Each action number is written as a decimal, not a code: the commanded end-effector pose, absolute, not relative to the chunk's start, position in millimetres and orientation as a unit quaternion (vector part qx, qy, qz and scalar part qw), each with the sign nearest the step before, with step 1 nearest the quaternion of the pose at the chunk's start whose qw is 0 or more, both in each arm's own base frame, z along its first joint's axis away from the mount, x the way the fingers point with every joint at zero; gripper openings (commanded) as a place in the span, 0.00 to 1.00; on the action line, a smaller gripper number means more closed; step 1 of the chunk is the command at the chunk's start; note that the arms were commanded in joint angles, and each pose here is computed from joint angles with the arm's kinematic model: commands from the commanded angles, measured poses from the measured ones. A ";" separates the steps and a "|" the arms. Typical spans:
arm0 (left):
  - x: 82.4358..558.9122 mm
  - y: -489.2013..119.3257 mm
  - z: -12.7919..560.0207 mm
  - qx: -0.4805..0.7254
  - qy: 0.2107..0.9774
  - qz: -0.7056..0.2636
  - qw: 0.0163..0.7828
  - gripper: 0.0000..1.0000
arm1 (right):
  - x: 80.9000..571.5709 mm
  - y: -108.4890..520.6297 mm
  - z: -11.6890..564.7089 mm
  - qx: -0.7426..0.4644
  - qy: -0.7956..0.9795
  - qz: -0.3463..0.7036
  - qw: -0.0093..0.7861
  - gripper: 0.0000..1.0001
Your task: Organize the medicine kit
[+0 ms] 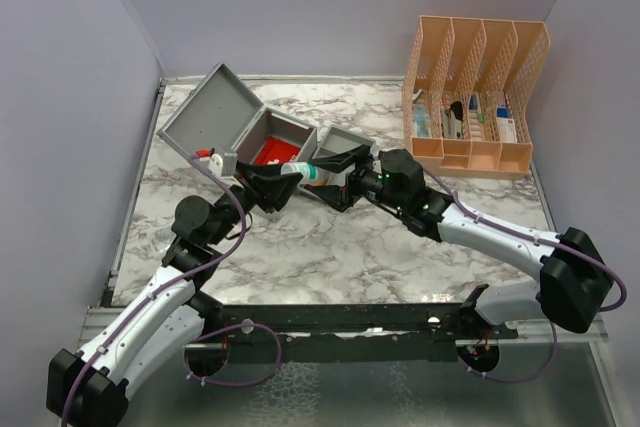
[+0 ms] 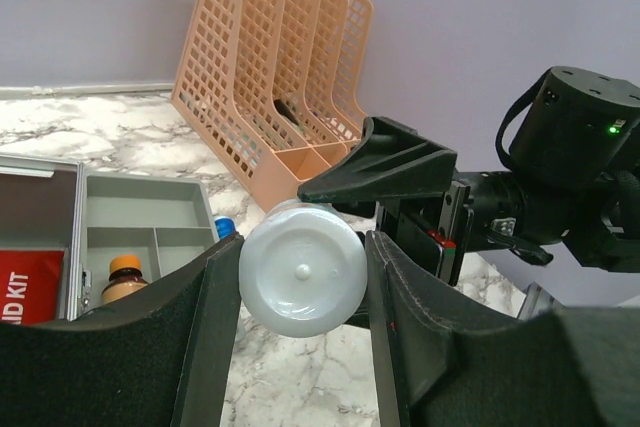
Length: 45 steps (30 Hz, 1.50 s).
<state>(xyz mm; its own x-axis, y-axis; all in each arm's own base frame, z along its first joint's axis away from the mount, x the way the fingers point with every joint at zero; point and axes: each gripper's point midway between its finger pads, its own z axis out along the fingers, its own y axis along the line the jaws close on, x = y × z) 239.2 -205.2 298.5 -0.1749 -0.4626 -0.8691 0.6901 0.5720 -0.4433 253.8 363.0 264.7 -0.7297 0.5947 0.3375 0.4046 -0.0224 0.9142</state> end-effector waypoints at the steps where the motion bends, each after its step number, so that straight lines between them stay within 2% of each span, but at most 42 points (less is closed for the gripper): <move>1: 232.1 -206.7 319.9 0.103 0.582 -0.471 0.655 0.25 | 258.8 368.6 270.3 0.373 0.693 0.613 0.070 0.63; 7: 231.3 -207.7 311.5 0.097 0.589 -0.477 0.644 0.25 | 259.6 371.7 266.4 0.373 0.694 0.612 0.065 0.46; 12: 230.4 -208.9 305.4 0.086 0.597 -0.488 0.631 0.32 | 261.6 370.4 266.3 0.371 0.691 0.616 0.075 0.35; 14: 230.6 -208.6 300.8 0.080 0.602 -0.490 0.626 0.42 | 262.8 368.0 265.7 0.367 0.692 0.615 0.088 0.30; 18: 238.7 -197.1 286.8 0.024 0.631 -0.473 0.614 0.71 | 269.0 352.7 253.6 0.380 0.704 0.584 0.135 0.29; 20: 243.2 -186.7 275.8 -0.003 0.658 -0.444 0.608 0.80 | 273.7 337.3 242.6 0.392 0.716 0.552 0.172 0.29; 22: 244.6 -175.9 263.4 -0.014 0.689 -0.405 0.600 0.85 | 274.8 318.8 234.1 0.397 0.726 0.521 0.209 0.29; 29: 223.7 -145.0 228.7 -0.010 0.764 -0.314 0.564 0.88 | 280.1 251.7 212.4 0.355 0.776 0.377 0.359 0.29; 35: 201.7 -134.5 236.4 0.003 0.761 -0.313 0.568 0.88 | 298.2 225.1 215.7 0.254 0.812 0.261 0.455 0.29; 39: 194.9 -132.1 235.8 0.012 0.754 -0.316 0.575 0.88 | 318.4 227.5 211.5 0.190 0.836 0.196 0.476 0.29; 45: 196.3 -129.2 238.7 0.015 0.750 -0.307 0.585 0.88 | 349.5 254.1 201.9 0.100 0.860 0.157 0.475 0.29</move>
<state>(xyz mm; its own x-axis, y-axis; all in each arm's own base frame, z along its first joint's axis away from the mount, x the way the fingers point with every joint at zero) 195.1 -135.1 236.1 -0.3385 -0.3547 -0.8715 0.3919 0.7889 -0.4733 326.7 249.1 199.0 -0.5336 0.4860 -0.6922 0.1135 0.8522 0.5108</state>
